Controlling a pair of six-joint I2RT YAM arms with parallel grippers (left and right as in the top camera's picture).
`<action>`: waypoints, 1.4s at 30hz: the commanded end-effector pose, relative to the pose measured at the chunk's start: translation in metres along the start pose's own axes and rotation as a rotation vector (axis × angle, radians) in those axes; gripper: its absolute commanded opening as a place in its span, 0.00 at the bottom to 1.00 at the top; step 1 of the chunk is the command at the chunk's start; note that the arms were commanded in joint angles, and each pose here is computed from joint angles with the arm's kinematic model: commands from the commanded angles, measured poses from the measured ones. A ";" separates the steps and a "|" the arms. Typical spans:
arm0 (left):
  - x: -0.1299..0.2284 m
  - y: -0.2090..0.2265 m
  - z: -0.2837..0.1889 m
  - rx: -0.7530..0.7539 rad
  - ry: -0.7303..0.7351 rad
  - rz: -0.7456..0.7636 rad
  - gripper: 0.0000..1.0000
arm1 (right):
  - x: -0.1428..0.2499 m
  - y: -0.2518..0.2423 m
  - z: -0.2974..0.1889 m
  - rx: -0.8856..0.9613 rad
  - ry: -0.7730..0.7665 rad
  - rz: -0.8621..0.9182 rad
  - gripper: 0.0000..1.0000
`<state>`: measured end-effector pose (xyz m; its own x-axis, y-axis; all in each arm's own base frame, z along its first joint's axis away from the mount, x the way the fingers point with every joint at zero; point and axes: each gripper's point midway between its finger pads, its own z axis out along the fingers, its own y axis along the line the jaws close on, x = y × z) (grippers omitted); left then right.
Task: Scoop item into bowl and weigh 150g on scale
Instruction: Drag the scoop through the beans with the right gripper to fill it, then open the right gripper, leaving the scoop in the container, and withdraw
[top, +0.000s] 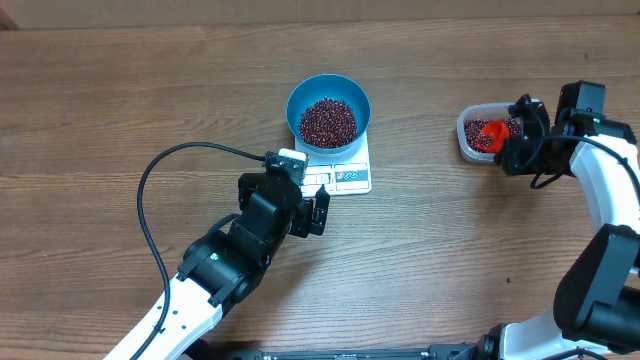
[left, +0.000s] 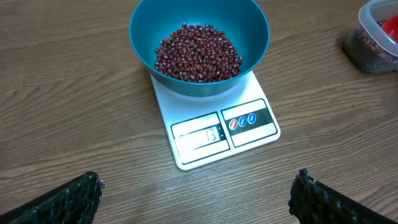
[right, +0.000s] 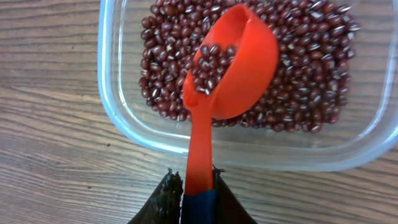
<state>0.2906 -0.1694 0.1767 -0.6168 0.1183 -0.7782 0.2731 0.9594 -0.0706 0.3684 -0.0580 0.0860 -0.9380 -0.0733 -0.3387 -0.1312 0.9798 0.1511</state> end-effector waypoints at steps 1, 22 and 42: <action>-0.012 0.002 -0.003 -0.010 -0.028 -0.027 1.00 | -0.014 -0.004 -0.017 0.042 -0.044 -0.013 0.13; -0.011 0.002 -0.003 -0.010 -0.027 -0.026 0.99 | -0.030 -0.006 -0.028 0.058 -0.087 -0.021 0.14; -0.011 0.002 -0.003 -0.011 -0.028 -0.026 1.00 | -0.044 -0.012 -0.030 0.083 -0.145 0.008 0.13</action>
<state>0.2906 -0.1693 0.1767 -0.6168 0.1179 -0.7782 0.2726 0.9595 -0.0707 0.3906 -0.0696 0.1032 -0.9121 -0.0434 -0.4077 -0.0937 0.9901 0.1043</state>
